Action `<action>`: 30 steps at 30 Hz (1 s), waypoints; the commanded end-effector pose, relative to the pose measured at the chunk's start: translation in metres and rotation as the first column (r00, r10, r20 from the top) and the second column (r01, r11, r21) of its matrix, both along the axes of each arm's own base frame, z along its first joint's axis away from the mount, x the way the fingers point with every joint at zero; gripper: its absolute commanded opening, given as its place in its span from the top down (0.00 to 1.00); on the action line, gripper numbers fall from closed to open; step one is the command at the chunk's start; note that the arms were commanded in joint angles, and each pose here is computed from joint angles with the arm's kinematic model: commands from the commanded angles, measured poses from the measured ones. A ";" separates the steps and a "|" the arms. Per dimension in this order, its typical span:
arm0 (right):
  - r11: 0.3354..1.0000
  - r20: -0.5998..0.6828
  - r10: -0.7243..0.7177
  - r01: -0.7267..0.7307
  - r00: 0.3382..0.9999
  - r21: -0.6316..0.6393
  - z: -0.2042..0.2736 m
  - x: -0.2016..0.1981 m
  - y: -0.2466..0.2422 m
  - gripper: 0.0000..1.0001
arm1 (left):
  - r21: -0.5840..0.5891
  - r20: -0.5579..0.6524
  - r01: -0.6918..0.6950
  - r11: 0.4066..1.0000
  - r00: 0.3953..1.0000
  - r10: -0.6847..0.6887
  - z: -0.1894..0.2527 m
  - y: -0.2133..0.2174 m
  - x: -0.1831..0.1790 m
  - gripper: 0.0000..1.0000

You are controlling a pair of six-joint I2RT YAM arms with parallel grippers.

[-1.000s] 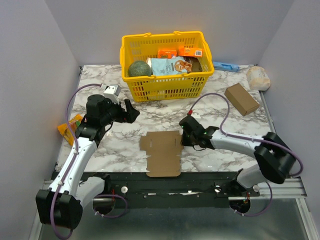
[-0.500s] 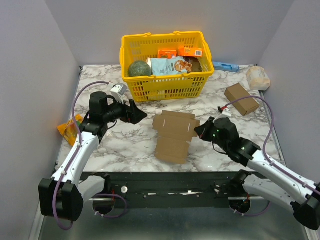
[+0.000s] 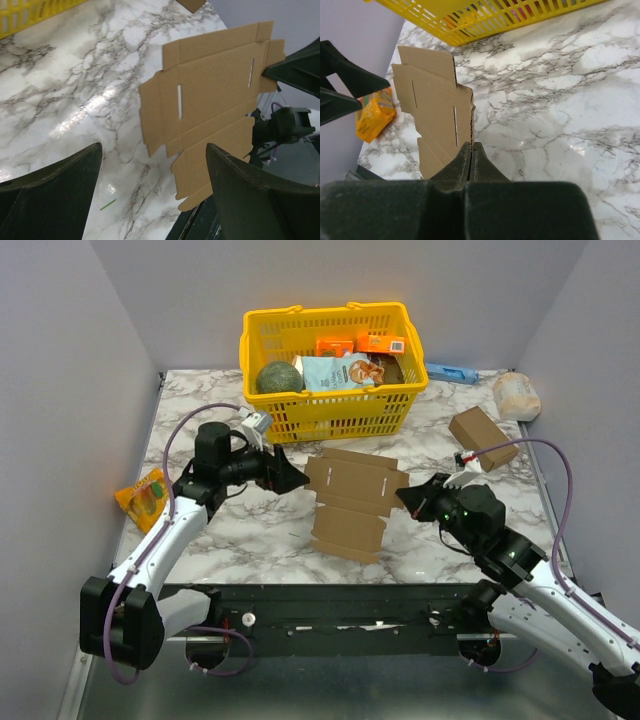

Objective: Fold the paper box

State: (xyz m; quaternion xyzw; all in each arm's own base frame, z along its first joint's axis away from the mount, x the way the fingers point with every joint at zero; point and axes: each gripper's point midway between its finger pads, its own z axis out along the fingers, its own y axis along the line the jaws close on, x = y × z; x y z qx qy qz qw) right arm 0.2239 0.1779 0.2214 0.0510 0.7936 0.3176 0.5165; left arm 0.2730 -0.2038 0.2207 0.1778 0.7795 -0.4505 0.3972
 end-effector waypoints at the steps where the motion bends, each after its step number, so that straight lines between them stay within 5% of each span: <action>1: 0.997 0.083 0.070 -0.072 0.994 0.030 0.024 -0.001 0.011 1.00 | 0.056 -0.013 0.065 0.996 0.998 -0.065 -0.009 -0.017 -0.011 0.08; 5: 0.994 0.097 0.094 -0.098 0.991 0.038 0.028 -0.004 0.014 1.00 | 0.138 -0.019 -0.039 0.990 0.999 0.042 -0.020 -0.004 0.004 0.08; 10: 0.991 0.108 0.127 -0.132 0.986 0.038 0.029 -0.008 0.018 1.00 | 0.078 -0.049 -0.006 0.997 0.999 0.010 -0.019 -0.013 0.002 0.11; 16: 0.991 0.092 0.132 -0.135 0.987 0.024 0.021 -0.007 0.019 1.00 | -0.003 -0.064 0.068 0.998 0.996 -0.068 -0.012 -0.025 -0.005 0.40; 23: 0.991 0.082 0.132 -0.133 0.988 0.003 0.018 -0.003 0.021 1.00 | -0.018 -0.021 0.121 0.992 0.992 -0.122 -0.004 -0.031 -0.014 0.98; 25: 0.991 0.077 0.134 -0.133 0.988 -0.014 0.014 -0.003 0.021 0.99 | 0.001 0.001 0.154 0.988 0.988 -0.154 -0.003 -0.033 -0.020 1.00; 28: 0.988 0.071 0.137 -0.132 0.988 -0.075 0.012 -0.003 0.015 0.61 | 0.069 0.049 0.164 0.984 0.985 -0.168 -0.003 -0.028 -0.023 1.00; 29: 0.987 0.088 0.138 -0.130 0.987 -0.089 0.024 -0.003 0.013 0.33 | 0.080 0.065 0.168 0.983 0.983 -0.173 -0.002 -0.027 -0.024 1.00; 30: 0.985 0.088 0.138 -0.127 0.987 -0.113 0.028 -0.003 0.010 0.23 | 0.087 0.084 0.171 0.981 0.980 -0.179 0.002 -0.025 -0.027 1.00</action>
